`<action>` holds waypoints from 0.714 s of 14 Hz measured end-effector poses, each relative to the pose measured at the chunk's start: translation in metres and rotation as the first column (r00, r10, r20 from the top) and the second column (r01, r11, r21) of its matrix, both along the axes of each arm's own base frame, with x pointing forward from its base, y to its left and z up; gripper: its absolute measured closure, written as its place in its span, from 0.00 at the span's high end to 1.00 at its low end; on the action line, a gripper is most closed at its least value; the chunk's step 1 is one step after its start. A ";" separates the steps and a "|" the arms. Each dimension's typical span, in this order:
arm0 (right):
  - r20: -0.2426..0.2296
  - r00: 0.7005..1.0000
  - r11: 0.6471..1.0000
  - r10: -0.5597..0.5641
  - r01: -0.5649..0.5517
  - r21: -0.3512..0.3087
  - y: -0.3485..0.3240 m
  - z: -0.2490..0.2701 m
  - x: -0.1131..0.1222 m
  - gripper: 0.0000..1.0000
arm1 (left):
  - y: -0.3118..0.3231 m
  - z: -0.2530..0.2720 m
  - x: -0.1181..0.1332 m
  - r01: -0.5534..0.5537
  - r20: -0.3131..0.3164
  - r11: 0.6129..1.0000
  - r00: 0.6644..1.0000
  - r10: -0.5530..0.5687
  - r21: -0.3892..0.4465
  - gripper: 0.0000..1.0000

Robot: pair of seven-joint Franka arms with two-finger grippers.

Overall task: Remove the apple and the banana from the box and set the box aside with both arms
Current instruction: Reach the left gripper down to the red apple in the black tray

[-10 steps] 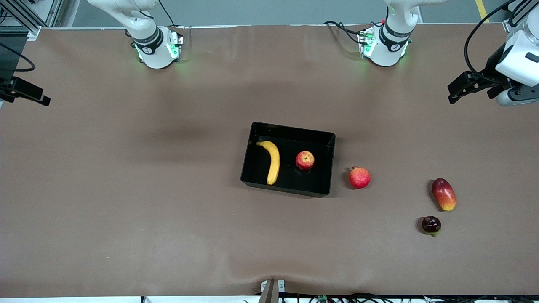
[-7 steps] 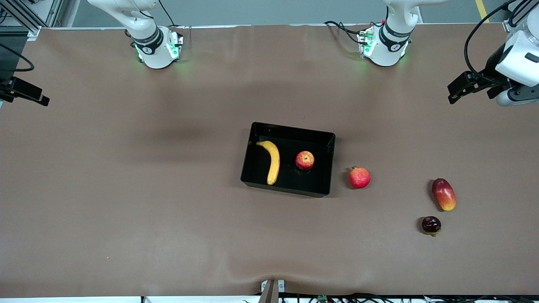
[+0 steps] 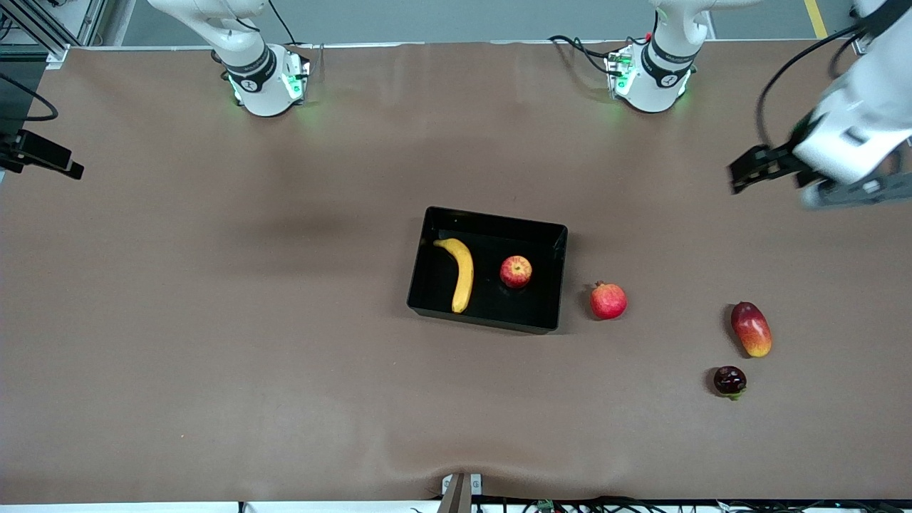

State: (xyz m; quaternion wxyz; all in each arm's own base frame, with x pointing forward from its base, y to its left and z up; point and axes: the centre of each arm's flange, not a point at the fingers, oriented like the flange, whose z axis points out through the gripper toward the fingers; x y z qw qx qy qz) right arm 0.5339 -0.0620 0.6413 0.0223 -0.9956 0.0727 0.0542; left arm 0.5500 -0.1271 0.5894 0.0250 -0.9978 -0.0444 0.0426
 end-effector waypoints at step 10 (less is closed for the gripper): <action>-0.003 1.000 1.000 -0.008 0.008 0.000 -0.004 -0.001 -0.001 1.00 | -0.228 -0.204 0.015 -0.294 -0.008 0.956 0.956 0.294 0.003 1.00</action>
